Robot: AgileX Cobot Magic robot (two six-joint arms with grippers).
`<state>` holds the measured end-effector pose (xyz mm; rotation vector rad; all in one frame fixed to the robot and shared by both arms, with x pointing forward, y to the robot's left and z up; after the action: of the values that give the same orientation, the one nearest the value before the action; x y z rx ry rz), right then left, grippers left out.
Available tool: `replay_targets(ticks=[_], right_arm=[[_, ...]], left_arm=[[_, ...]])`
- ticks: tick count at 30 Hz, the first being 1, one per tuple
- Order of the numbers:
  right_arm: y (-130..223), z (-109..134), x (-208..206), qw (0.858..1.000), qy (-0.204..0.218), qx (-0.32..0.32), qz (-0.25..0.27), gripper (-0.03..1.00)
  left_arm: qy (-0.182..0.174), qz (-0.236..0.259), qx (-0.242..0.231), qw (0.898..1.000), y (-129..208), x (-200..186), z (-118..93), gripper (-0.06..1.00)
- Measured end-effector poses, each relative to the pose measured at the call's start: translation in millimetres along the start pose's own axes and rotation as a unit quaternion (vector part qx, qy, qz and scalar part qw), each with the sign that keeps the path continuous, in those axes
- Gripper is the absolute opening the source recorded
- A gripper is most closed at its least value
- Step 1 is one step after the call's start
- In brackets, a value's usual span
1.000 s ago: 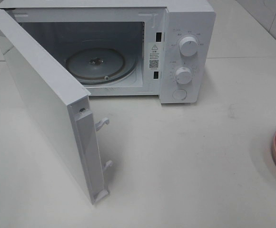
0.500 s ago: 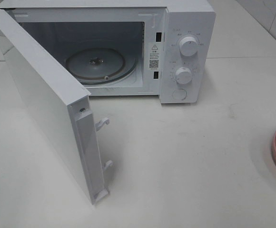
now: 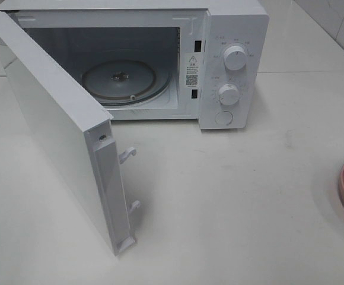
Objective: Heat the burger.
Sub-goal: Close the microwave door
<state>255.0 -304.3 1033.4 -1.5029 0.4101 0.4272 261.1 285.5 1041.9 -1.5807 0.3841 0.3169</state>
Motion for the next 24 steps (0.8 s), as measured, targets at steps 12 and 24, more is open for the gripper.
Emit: replay_targets(ticks=[12,24], right_arm=[[0.0,0.0,0.0,1.000,0.000,0.000,0.000,0.77],[0.0,-0.1,0.0,1.000,0.002,0.001,0.000,0.76]], left_arm=[[0.000,0.000,0.000,1.000,0.0,0.0,0.0,0.99],[0.000,0.000,0.000,1.000,0.0,0.0,0.0,0.99]])
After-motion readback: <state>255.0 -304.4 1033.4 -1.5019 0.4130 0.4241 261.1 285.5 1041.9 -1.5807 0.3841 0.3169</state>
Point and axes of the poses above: a point on each arm's last joint axis where the gripper is mounted, x pointing out along that axis toward the gripper, z along the wrist's bending axis when the last joint is at zero, y = z × x, the point moved 3 cm from there along x, pointing out along that axis toward the gripper, and after that the axes turned 1 degree about -x, right-handed, at the moved point
